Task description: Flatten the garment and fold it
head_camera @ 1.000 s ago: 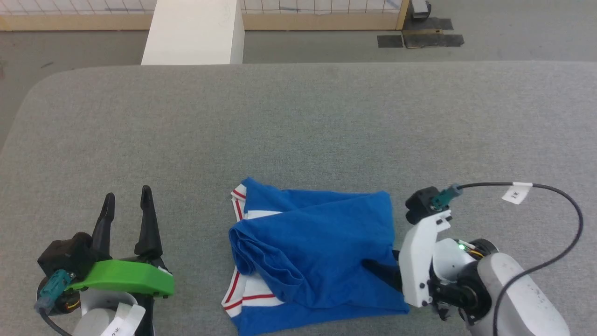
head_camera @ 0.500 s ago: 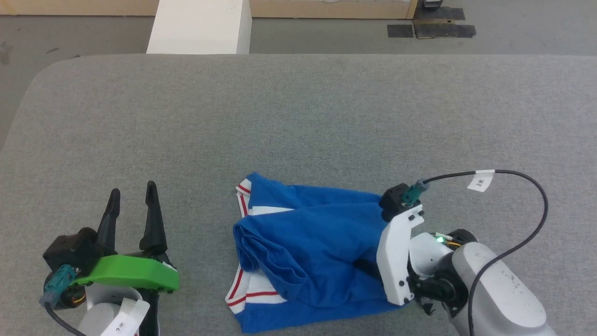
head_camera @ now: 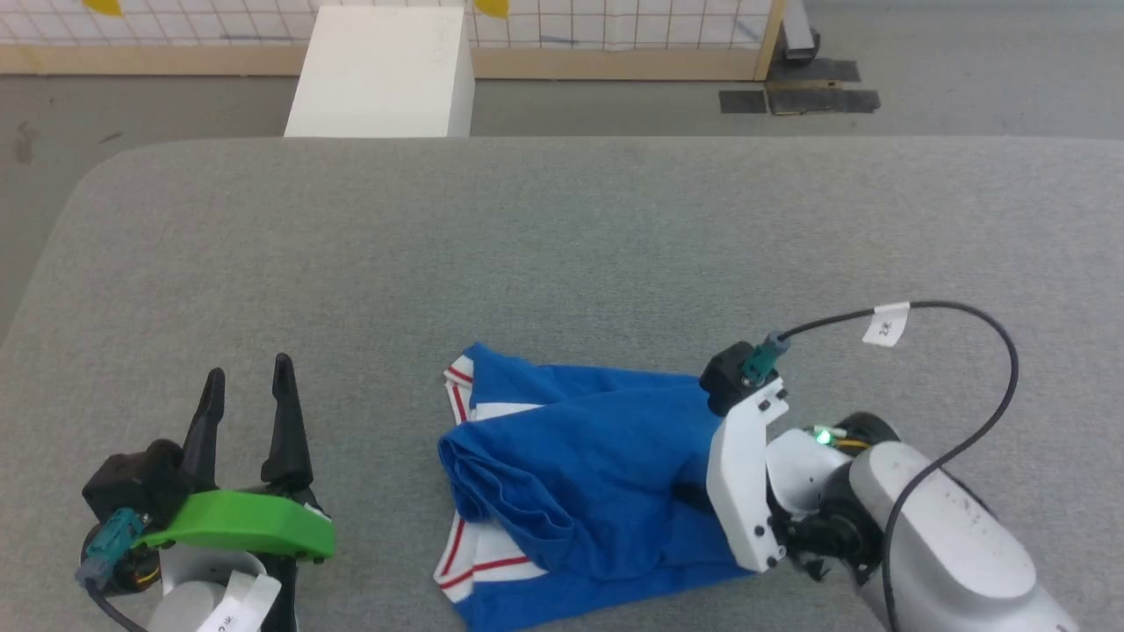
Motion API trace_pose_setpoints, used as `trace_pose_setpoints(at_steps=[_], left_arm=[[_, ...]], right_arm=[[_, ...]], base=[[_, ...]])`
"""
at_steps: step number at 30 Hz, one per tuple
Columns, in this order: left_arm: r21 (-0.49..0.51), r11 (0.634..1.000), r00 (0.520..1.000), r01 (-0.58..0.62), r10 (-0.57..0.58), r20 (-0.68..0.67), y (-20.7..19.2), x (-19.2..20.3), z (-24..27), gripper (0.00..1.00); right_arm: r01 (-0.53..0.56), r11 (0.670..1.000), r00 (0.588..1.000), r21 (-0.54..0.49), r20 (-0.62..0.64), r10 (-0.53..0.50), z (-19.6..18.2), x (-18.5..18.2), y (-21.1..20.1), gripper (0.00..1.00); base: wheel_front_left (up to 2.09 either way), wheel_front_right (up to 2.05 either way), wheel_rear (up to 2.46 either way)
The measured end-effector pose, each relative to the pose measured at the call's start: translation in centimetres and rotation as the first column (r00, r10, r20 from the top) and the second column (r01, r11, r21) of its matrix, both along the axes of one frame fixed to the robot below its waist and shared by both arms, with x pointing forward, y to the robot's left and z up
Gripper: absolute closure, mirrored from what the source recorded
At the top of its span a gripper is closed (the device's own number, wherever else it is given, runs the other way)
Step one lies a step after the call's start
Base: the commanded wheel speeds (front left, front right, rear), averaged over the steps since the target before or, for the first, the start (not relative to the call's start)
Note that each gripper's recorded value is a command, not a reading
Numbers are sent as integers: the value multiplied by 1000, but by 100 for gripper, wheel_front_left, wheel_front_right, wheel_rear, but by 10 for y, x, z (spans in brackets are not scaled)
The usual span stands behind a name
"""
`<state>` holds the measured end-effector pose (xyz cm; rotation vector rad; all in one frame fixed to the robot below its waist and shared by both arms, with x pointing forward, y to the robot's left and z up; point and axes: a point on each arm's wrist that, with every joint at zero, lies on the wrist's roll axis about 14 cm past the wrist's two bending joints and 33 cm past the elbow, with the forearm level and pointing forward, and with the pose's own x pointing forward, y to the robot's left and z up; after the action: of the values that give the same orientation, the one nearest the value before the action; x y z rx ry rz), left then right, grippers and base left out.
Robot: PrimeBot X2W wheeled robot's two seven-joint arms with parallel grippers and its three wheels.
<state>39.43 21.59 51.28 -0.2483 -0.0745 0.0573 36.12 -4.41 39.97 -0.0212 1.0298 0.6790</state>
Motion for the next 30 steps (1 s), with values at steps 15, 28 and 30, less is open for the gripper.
trace_pose_setpoints(at_steps=[15,28,30], left_arm=[[-40,979,979,202,-201,18,-75,34,-2,0],[-11,911,911,412,-412,19,-148,93,-11,0],[-9,904,904,428,-428,12,-153,101,-16,0]], right_arm=[[253,949,965,-189,116,-234,40,23,-142,100],[577,752,815,-319,160,-557,40,27,-287,100],[619,709,782,-339,174,-599,40,30,-309,100]], base=[[0,0,0],[0,0,0],[0,0,0]])
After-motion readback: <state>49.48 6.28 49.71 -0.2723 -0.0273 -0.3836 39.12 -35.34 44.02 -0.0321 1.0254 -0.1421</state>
